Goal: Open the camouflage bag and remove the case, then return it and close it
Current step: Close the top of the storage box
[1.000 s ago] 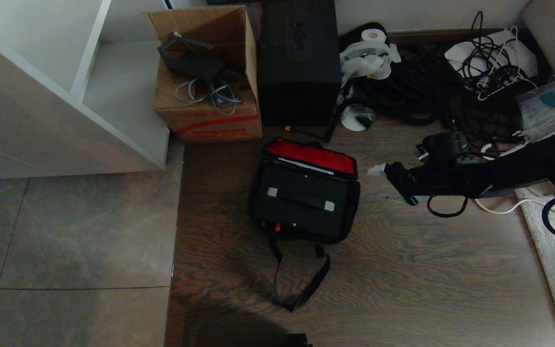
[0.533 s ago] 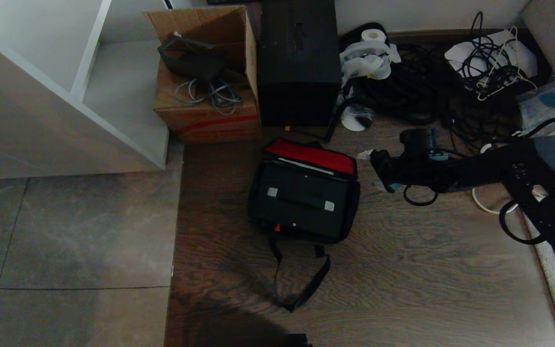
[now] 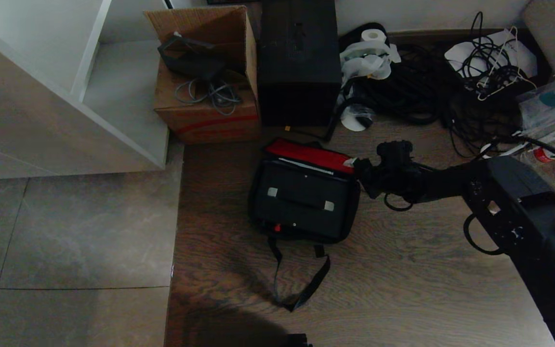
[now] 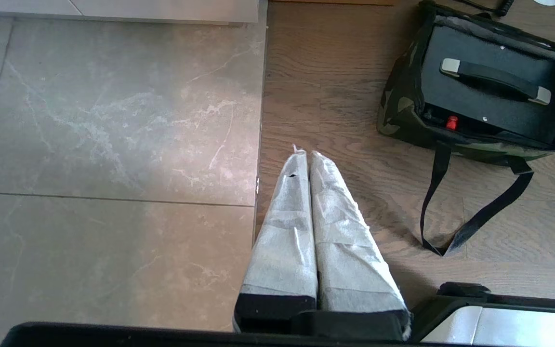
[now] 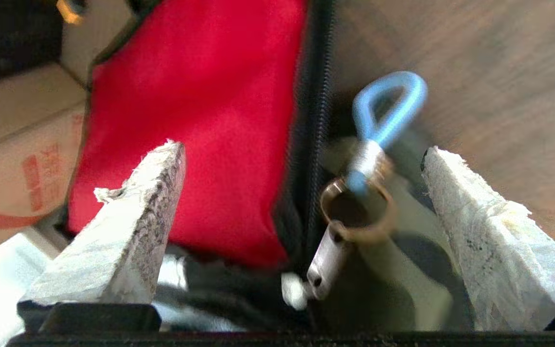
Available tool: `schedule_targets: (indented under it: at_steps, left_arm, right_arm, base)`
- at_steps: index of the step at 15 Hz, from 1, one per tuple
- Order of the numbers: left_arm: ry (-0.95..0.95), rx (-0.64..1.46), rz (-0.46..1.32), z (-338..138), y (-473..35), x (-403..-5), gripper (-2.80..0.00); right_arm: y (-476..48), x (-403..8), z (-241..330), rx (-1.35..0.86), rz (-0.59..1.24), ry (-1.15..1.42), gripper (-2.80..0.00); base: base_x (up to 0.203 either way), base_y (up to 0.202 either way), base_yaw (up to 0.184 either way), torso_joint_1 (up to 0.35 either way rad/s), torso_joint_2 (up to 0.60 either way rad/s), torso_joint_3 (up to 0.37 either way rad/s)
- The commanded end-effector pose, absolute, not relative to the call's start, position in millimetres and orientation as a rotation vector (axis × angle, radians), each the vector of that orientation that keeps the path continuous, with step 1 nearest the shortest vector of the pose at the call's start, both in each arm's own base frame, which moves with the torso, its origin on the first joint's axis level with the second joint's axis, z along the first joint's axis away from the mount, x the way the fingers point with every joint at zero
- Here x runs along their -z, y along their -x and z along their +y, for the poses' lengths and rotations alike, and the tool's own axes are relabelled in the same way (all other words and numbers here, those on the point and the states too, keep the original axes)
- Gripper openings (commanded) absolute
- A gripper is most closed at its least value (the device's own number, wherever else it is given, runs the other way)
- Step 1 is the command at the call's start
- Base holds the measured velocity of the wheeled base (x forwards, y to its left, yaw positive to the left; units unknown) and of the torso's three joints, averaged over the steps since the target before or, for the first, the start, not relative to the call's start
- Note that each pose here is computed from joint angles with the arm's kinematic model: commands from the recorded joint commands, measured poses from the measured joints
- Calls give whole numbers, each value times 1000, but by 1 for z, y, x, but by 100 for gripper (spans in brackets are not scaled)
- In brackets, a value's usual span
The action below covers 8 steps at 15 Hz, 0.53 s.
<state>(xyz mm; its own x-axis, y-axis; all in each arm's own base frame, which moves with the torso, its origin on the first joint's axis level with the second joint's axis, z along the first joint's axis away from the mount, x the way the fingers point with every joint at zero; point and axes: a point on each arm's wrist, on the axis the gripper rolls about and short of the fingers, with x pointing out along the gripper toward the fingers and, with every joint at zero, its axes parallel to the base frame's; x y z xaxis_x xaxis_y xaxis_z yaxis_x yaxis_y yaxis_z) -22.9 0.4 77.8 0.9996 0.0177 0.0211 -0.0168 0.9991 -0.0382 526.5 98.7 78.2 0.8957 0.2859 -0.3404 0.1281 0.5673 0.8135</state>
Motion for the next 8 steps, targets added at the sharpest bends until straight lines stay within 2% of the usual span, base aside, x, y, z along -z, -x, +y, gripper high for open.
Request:
schedule_targets:
  at_steps: [1,5,6,8]
  left_arm:
    - [38,-18,-13,0,22,-75,-280]
    - [38,-17,-13,0,22,-75,-280]
    - [38,-18,-13,0,22,-75,-280]
    - [38,-18,-13,0,22,-75,-280]
  right_arm:
    - [-534,-68,100,-138,395,-983,0]
    - [-536,-67,101,-161,356,-976,0]
    - [-536,-66,101,-161,357,-975,-280]
    - [-537,-69,101,-180,326,-968,-280]
  base:
    - [0,0,0,0,0,0]
    - [0,0,0,0,0,0]
    - [0,0,0,0,0,0]
    - [0,0,0,0,0,0]
